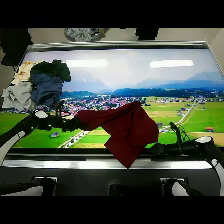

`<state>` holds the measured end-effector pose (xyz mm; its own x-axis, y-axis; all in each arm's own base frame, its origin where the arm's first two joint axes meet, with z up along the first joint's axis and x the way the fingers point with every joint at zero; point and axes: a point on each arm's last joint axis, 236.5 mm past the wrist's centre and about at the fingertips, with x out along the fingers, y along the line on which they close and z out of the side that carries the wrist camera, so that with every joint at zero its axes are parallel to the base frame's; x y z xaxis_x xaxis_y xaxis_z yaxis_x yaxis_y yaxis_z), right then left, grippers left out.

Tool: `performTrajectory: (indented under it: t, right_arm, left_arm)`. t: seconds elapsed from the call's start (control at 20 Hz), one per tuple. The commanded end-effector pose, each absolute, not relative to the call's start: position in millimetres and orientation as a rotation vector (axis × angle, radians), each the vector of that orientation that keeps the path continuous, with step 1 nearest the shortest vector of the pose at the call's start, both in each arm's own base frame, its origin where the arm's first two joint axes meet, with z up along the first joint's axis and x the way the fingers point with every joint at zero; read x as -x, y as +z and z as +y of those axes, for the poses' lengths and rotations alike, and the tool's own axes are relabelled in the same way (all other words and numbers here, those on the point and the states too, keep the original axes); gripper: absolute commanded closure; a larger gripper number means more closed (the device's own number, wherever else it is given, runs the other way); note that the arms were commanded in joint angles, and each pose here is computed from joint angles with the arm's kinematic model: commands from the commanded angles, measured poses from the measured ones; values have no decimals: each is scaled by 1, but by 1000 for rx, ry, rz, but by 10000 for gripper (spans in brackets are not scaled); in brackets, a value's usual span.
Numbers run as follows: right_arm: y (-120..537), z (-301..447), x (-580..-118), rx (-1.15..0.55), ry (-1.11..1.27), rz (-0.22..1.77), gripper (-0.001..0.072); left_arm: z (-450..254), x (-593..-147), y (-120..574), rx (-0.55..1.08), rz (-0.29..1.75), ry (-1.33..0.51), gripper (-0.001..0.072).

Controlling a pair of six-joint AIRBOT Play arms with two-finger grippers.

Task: Fold the shirts.

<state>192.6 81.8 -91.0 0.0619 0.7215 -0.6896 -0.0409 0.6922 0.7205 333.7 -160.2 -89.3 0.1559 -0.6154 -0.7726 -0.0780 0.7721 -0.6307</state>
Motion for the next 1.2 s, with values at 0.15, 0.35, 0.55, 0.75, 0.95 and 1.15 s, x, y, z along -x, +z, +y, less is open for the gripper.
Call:
performTrajectory:
  t: [0.15, 0.35, 0.55, 0.75, 0.95, 1.15]
  right_arm:
    - [-99, 100, -195, -583, 612, 1366, 49]
    - [-113, 143, -202, -450, 605, 1384, 83]
    - [-118, 151, -206, -440, 553, 1385, 146]
    - [-122, 144, -216, -470, 476, 1367, 608]
    - [-93, 146, -232, -334, 629, 1300, 672]
    - [50, 82, -316, -52, 574, 959, 673]
  left_arm:
    - [-160, -333, -89, 619, 1382, -424, 678]
    - [-162, -329, -89, 622, 1396, -434, 678]
    - [-163, -328, -88, 622, 1401, -440, 678]
    - [-163, -328, -88, 615, 1399, -446, 678]
    - [-166, -349, -42, 492, 1244, -559, 679]
    - [-135, -412, 138, 381, 753, -555, 680]
